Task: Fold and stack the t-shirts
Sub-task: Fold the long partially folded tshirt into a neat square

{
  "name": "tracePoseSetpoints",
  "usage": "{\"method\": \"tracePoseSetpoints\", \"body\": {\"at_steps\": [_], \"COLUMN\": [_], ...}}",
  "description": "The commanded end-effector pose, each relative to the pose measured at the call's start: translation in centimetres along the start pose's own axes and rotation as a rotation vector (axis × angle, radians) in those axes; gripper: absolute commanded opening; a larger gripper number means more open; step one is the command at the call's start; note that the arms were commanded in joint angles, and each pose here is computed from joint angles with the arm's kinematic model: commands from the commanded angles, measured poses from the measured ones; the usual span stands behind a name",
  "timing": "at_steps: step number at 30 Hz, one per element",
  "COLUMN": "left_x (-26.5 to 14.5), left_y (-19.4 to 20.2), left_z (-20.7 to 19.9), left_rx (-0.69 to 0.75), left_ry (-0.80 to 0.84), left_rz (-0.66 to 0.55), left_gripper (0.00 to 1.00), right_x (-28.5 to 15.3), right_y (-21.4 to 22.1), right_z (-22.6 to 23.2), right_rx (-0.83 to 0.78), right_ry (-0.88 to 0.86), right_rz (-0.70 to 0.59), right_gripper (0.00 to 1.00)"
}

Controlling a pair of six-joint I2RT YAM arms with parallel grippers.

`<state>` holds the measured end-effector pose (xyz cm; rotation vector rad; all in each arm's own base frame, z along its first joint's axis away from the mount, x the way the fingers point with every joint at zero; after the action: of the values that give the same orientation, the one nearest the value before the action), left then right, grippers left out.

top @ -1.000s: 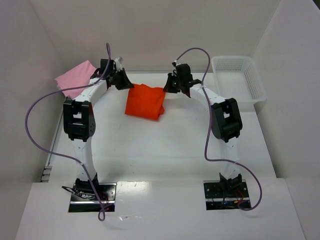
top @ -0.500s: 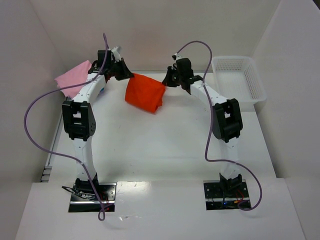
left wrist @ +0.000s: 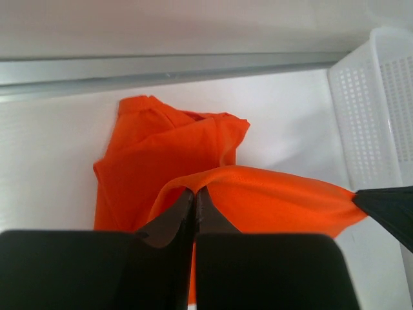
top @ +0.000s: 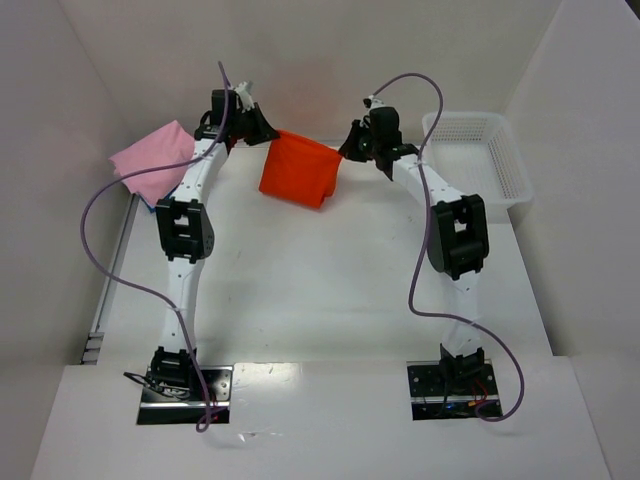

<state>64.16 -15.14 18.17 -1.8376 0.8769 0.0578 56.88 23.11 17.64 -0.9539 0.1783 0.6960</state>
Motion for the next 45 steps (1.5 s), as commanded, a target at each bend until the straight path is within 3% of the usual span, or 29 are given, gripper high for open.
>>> {"method": "tracePoseSetpoints", "body": {"at_steps": [1, 4, 14, 23, 25, 26, 27, 28, 29, 30, 33, 39, 42, 45], "left_x": [0.9, 1.1, 3.6, 4.4, 4.5, 4.8, 4.8, 5.2, 5.2, 5.2, 4.8, 2.1, 1.4, 1.3], "left_y": [-1.6, -2.8, 0.0, -1.8, -1.4, -0.8, -0.6, 0.0, 0.2, 0.3, -0.2, -3.3, -3.2, -0.6], "left_z": [0.6, 0.7, 3.5, 5.5, 6.5, 6.8, 6.9, 7.2, 7.3, 7.1, 7.6, 4.8, 2.5, 0.8], "left_rx": [-0.034, -0.037, -0.052, -0.051, -0.060, -0.064, -0.068, -0.073, -0.076, -0.065, -0.054, 0.061, 0.168, 0.222], "left_ry": [-0.024, -0.034, -0.120, -0.129, -0.140, -0.143, -0.146, -0.149, -0.152, -0.141, -0.146, -0.097, -0.051, -0.044], "left_rz": [-0.057, -0.105, -0.074, -0.181, -0.175, -0.166, -0.156, -0.147, -0.139, -0.134, -0.145, -0.165, -0.123, -0.014], "left_gripper": [0.02, 0.02, 0.00, 0.03, 0.13, 0.24, 0.29, 0.37, 0.53, 0.78, 0.97, 1.00, 1.00, 1.00], "right_x": [1.0, 2.0, 5.6, 8.2, 8.4, 8.7, 8.7, 8.7, 8.7, 9.0, 9.0, 6.8, 6.1, 5.4], "right_y": [-4.0, -4.9, -4.5, -5.3, -5.1, -4.7, -4.7, -4.7, -4.6, -4.1, -3.8, -5.3, -4.4, -2.7], "right_z": [0.0, -0.3, -2.2, -2.7, -3.0, -3.4, -3.4, -3.4, -3.7, -4.3, -4.5, -2.1, -1.6, -0.1], "right_rx": [-0.009, -0.009, -0.023, -0.033, -0.051, -0.049, -0.049, -0.049, -0.046, -0.040, -0.049, -0.056, -0.082, -0.096], "right_ry": [-0.020, -0.029, -0.036, -0.050, -0.044, -0.039, -0.039, -0.039, -0.024, -0.006, 0.002, -0.038, -0.041, -0.067], "right_rz": [-0.115, -0.127, -0.117, -0.158, -0.151, -0.143, -0.143, -0.143, -0.142, -0.131, -0.120, -0.115, -0.080, -0.035], "right_gripper": [0.08, 0.08, 0.13, 0.15, 0.21, 0.30, 0.37, 0.47, 0.72, 0.79, 0.89, 0.91, 0.91, 0.82]}}
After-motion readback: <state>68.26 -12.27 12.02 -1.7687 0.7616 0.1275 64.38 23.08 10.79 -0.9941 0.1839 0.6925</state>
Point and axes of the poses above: each gripper's point midway between its finger pads, its own x axis out along the fingers, its own z axis along the line the jaws close on, y = z × x, the point moved 1 cm from there along -x, back along the fingers, and after that the axes turned 10 degrees about x, right-handed, at the moved point
